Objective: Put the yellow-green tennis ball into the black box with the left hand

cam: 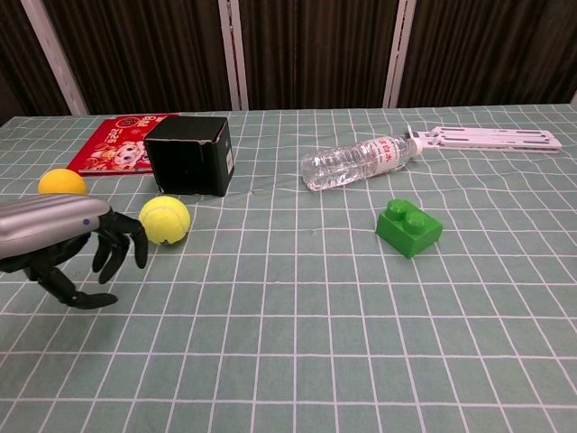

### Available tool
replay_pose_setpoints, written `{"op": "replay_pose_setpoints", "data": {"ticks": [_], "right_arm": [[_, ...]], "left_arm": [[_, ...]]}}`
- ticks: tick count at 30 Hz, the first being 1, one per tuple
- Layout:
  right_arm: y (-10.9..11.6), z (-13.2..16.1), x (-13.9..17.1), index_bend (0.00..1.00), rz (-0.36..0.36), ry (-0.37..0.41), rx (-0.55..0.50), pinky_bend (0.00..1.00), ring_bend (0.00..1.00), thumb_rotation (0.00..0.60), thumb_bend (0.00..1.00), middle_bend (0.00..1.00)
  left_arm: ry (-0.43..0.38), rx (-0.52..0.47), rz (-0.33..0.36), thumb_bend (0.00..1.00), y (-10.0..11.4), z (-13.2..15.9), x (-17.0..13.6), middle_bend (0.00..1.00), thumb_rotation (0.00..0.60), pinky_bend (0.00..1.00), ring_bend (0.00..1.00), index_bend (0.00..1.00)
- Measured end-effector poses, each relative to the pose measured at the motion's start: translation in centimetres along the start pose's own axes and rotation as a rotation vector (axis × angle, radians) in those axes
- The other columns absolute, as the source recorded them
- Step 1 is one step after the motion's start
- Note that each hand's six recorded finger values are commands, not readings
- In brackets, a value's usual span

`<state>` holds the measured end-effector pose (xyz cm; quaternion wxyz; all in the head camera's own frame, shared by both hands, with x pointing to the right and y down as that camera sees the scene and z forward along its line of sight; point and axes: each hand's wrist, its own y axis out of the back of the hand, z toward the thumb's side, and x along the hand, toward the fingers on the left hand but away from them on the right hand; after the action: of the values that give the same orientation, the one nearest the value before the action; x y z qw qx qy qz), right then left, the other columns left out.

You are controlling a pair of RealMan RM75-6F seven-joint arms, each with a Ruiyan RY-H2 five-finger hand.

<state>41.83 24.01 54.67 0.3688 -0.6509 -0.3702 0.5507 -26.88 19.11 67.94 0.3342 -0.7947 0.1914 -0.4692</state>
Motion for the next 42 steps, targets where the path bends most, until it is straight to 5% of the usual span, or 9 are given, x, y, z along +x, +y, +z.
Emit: {"op": "replay_pose_setpoints", "data": {"ticks": [6,29,42], "right_arm": [[0.0,0.0,0.2,0.00,0.006,0.005,-0.001,0.00,0.00,0.600,0.21,0.00],[0.5,-0.7,0.1,0.00,-0.009,-0.015,-0.007,0.00,0.00,0.600,0.21,0.00],[0.5,-0.7,0.1,0.00,-0.009,-0.019,-0.006,0.00,0.00,0.600,0.21,0.00]], "left_arm": [[0.001,0.014,-0.020,0.38,-0.5,0.6,1.8,0.60,0.600,0.75,0.51,0.42],[0.048,0.054,-0.050,0.40,-1.6,0.0,4.5,0.60,0.600,0.75,0.51,0.42],[0.061,0.014,-0.030,0.39,-1.1,-0.2,6.8,0.49,0.598,0.70,0.48,0.35]]}}
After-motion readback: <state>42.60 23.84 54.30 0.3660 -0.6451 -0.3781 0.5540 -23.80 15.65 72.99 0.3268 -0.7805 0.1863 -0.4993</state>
